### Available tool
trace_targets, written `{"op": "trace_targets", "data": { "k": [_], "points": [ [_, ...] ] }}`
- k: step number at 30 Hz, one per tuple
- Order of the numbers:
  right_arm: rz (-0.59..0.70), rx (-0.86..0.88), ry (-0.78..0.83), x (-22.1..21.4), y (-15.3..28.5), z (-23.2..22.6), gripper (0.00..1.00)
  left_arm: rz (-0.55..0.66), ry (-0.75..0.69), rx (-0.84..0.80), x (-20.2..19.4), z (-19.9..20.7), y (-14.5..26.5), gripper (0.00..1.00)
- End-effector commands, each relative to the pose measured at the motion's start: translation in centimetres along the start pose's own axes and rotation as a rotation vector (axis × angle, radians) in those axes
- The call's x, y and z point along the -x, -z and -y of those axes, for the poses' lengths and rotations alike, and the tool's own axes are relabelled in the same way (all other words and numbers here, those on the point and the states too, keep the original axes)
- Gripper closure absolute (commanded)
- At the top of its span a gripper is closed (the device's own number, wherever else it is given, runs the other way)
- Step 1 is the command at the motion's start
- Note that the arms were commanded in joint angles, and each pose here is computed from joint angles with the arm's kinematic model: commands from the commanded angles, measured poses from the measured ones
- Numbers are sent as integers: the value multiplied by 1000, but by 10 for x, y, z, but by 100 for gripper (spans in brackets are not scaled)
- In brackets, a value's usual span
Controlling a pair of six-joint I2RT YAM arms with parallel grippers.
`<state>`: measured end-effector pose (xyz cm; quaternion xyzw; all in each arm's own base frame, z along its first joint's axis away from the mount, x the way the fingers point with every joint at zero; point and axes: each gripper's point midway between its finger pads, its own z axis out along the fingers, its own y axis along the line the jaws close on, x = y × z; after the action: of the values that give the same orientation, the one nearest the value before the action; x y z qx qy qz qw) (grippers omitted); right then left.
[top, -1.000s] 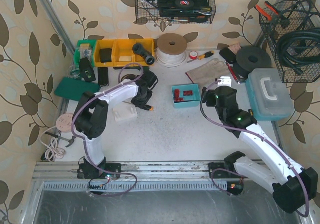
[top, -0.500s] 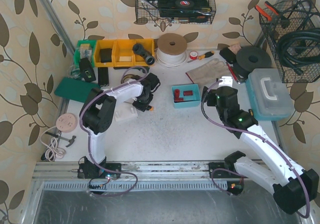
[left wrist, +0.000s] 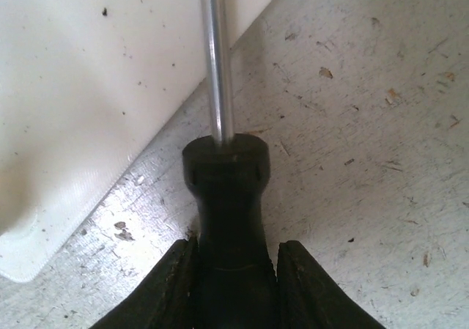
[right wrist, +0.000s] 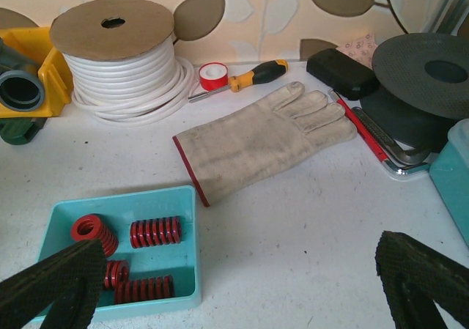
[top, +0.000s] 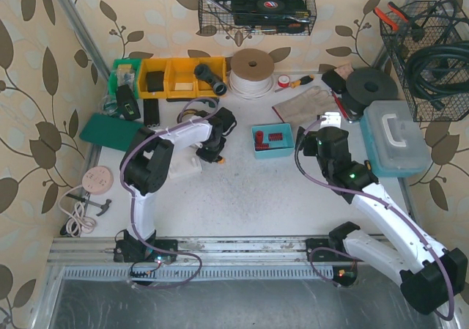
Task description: Install the large spring
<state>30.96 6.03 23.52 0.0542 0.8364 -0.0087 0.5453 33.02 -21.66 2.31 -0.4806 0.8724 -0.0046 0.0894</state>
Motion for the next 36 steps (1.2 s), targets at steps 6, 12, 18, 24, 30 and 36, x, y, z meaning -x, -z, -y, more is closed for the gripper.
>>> {"op": "trace_targets", "data": {
  "k": [6, 12, 18, 24, 30, 36],
  "points": [
    [11, -35, 6, -2, -2, 6, 1, -55, -55, -56, -15, 2, 17, 85],
    [15, -44, 6, -2, -2, 7, 1, -107, -172, -93, -38, 6, 33, 91],
    [14, -49, 8, -3, -2, 8, 1, -121, -284, -173, -56, 17, 52, 96],
    [16, -51, 6, -3, -2, 9, 1, -118, -432, -220, -65, 33, 63, 100],
    [14, -50, 8, -3, -2, 8, 2, 15, -704, -368, -56, 76, 77, 100],
    [15, -46, 6, -3, -2, 8, 2, 69, -1054, -442, -49, 103, 77, 100]
  ]
}}
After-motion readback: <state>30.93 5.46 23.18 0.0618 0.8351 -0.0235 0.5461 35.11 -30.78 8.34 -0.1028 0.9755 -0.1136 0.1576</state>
